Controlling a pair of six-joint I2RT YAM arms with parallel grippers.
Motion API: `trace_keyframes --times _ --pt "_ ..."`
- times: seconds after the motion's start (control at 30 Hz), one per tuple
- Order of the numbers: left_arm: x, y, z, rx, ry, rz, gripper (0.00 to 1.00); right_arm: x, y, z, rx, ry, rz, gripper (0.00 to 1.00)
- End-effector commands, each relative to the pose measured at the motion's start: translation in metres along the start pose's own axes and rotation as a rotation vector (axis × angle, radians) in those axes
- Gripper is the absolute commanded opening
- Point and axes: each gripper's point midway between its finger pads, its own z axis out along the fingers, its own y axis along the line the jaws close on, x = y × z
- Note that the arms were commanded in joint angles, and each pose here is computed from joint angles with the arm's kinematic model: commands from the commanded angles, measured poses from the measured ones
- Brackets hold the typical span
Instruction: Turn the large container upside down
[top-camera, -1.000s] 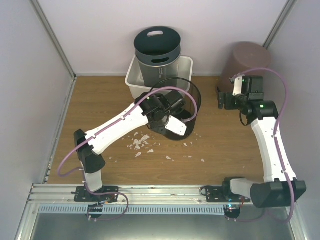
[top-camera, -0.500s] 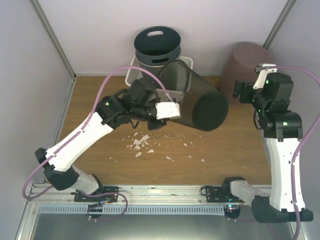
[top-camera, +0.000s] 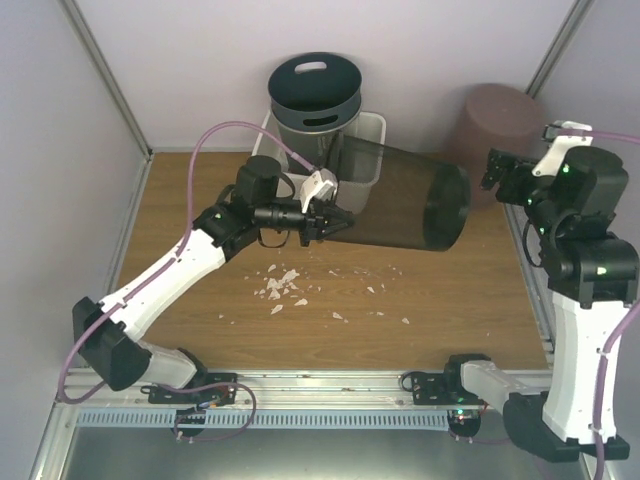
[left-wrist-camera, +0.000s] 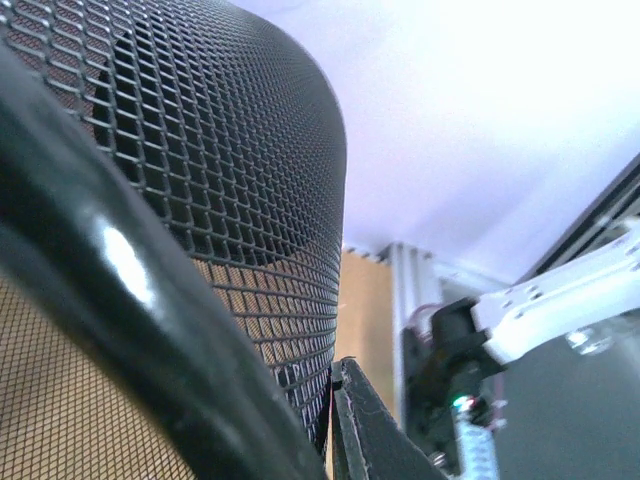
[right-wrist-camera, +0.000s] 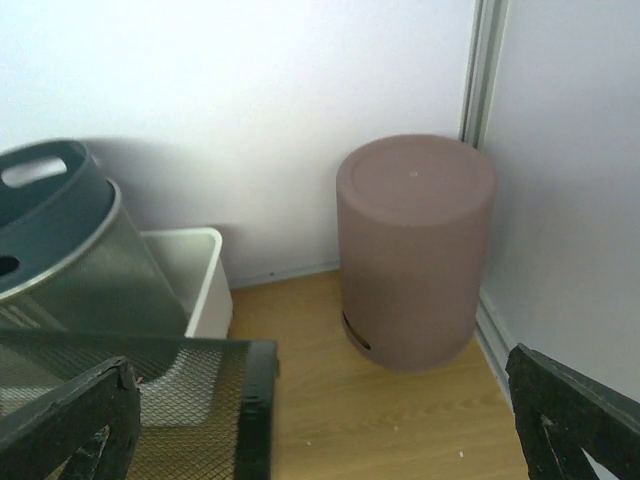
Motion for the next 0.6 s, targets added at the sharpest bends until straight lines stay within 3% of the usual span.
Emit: trace_keyframes --times 0.0,0.33,0.57 --pt "-0.073 -0.038 -0.013 0.263 -0.292 0.084 0.00 -0.013 -0.004 -0.028 0.007 -0.032 0.093 1.00" --pt "-0.089 -0.025 -0.030 0.513 -0.535 -0.096 0.00 -0.018 -0.008 -0.024 0.044 -0.004 0.154 1.00" --pt "-0.081 -0.005 -0.021 0.743 -0.581 -0.245 0.00 -0.022 -0.010 -0.014 0.076 0.037 0.219 1.00"
